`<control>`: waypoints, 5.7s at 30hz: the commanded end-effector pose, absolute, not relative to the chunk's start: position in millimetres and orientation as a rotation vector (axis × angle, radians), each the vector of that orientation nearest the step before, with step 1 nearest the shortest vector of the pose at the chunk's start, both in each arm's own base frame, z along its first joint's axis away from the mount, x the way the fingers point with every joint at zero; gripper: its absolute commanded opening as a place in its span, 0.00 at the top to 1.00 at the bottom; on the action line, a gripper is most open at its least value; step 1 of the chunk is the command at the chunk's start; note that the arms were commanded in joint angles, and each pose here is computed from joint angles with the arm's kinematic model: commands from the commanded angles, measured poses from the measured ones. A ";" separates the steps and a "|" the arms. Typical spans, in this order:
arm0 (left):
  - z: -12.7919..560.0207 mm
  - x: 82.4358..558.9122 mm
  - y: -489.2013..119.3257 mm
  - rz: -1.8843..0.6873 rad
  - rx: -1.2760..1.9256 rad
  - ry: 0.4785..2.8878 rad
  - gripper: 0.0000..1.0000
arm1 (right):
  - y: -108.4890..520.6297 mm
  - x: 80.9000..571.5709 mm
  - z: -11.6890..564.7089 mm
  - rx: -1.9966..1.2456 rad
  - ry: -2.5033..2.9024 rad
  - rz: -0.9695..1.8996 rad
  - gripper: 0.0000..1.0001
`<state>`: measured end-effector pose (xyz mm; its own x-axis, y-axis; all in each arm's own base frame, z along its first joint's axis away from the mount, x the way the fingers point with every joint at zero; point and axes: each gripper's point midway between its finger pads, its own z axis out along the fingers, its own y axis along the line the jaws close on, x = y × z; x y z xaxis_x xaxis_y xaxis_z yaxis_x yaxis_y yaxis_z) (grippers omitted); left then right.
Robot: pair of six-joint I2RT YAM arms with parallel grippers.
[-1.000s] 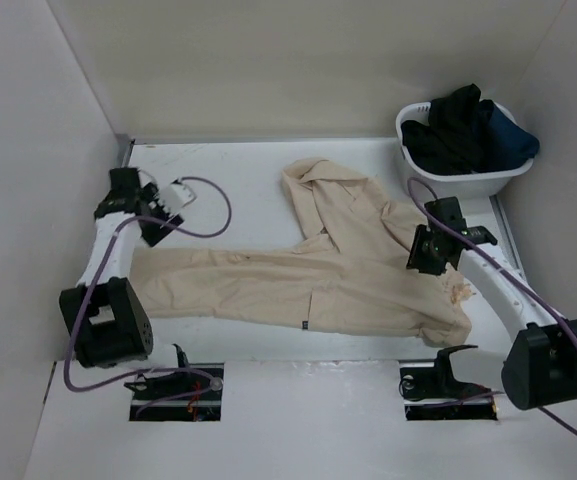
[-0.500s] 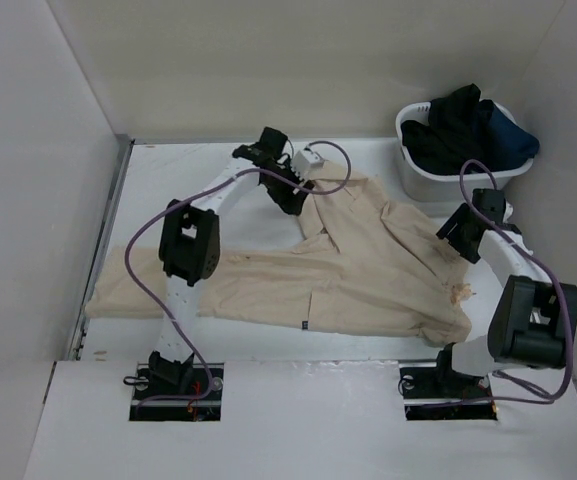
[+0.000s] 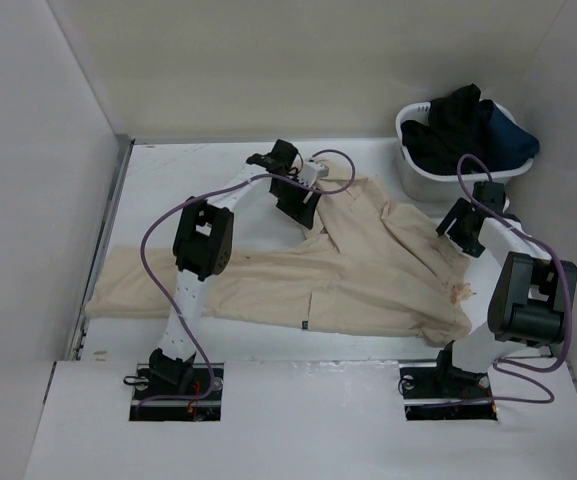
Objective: Fold and stack the trousers
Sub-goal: Fold the trousers
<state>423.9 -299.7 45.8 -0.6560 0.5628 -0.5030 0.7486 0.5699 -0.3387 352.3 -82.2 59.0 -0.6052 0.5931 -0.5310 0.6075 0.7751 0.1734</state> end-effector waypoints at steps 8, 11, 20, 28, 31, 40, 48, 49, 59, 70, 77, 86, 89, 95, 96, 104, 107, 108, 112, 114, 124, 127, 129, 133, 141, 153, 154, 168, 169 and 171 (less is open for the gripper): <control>57.2 429.5 -328.2 -0.884 0.992 2.423 1.00 | -74.4 362.6 64.2 0.812 2.390 0.005 0.53; 79.6 471.4 -279.4 -0.633 0.919 2.379 1.00 | -80.4 361.6 70.2 0.827 2.368 0.011 0.85; 233.7 578.5 -27.2 0.229 0.712 2.091 1.00 | -108.5 372.2 140.3 0.751 2.182 -0.091 1.00; 300.7 564.0 72.3 0.679 0.765 1.906 0.99 | -108.3 367.9 204.9 0.651 2.029 -0.140 1.00; 291.5 549.0 72.9 0.668 0.860 1.910 0.97 | -97.5 365.2 218.0 0.606 2.010 -0.115 1.00; 215.5 511.7 93.0 0.648 0.996 2.076 0.99 | -43.5 362.2 201.6 0.484 2.063 -0.075 1.00; 275.1 473.8 149.3 0.798 0.866 2.051 1.00 | -70.2 311.1 229.7 0.579 1.983 -0.155 1.00; 276.4 459.1 154.8 0.810 0.854 2.062 1.00 | -69.0 297.6 221.4 0.609 1.999 -0.160 1.00; 220.2 315.1 194.9 0.850 0.767 2.245 1.00 | -1.8 207.0 155.9 0.766 2.157 0.047 1.00; 134.2 233.5 170.9 0.731 0.813 2.429 1.00 | 27.9 168.1 142.5 0.727 2.319 0.087 0.99; 116.1 203.5 166.5 0.748 0.935 2.526 0.88 | 35.1 125.1 142.2 0.761 2.414 0.123 0.38; 123.3 205.3 183.5 0.853 0.968 2.526 0.61 | 27.0 149.9 131.3 1.533 1.978 0.293 0.28; 120.5 205.7 187.6 0.853 0.966 2.538 0.60 | 19.4 173.9 113.4 1.605 1.909 0.218 0.27; 115.3 204.2 203.8 0.866 0.904 2.563 0.58 | 13.3 202.1 62.9 1.802 1.904 0.139 0.23; 115.3 204.2 207.3 0.873 0.891 2.563 0.57 | 12.1 203.4 56.6 1.821 1.920 0.123 0.23; 97.9 203.6 210.2 0.795 0.855 2.601 0.47 | -14.0 203.2 21.5 1.917 1.921 0.006 0.35; 104.1 212.9 216.9 0.801 0.786 2.588 0.45 | -25.2 213.5 15.0 1.912 1.936 -0.012 0.65; 109.8 217.2 218.2 0.793 0.760 2.578 0.44 | -29.5 216.7 15.2 1.904 1.933 -0.021 0.75; 154.9 249.3 222.9 0.685 0.588 2.484 0.43 | -71.3 242.2 35.2 1.760 1.907 -0.130 1.00; 170.3 261.2 215.2 0.572 0.548 2.462 0.43 | -90.1 262.4 52.3 1.636 1.917 -0.162 1.00; 99.0 251.2 138.6 -0.073 0.500 2.703 0.55 | -118.8 309.1 92.2 1.241 1.950 -0.160 1.00; 99.7 248.5 107.3 -0.335 0.413 2.677 0.55 | -120.4 305.7 97.1 1.210 1.949 -0.171 1.00; 101.0 247.3 93.0 -0.436 0.393 2.658 0.54 | -120.6 304.9 100.8 1.192 1.944 -0.173 1.00; 81.6 241.2 74.6 -0.491 0.477 2.711 0.61 | -122.8 303.0 105.1 1.176 1.938 -0.191 1.00; 66.0 248.7 103.1 -0.190 0.631 2.897 0.62 | -131.6 297.9 111.8 1.223 1.887 -0.181 1.00; 113.3 416.2 124.7 0.342 0.775 2.490 1.00 | -136.2 311.6 107.7 1.280 1.773 -0.055 1.00; 127.0 433.4 123.4 0.384 0.785 2.437 1.00 | -134.9 314.5 107.3 1.280 1.777 -0.047 1.00; 172.3 410.5 110.3 0.363 0.871 2.401 0.44 | -107.4 326.0 98.6 1.238 1.843 0.024 1.00; 165.9 391.3 111.0 0.317 0.893 2.445 0.45 | -109.4 324.5 98.8 1.242 1.836 0.025 1.00; 148.9 354.2 113.9 0.264 0.951 2.521 0.47 | -110.3 321.2 96.3 1.247 1.839 0.030 1.00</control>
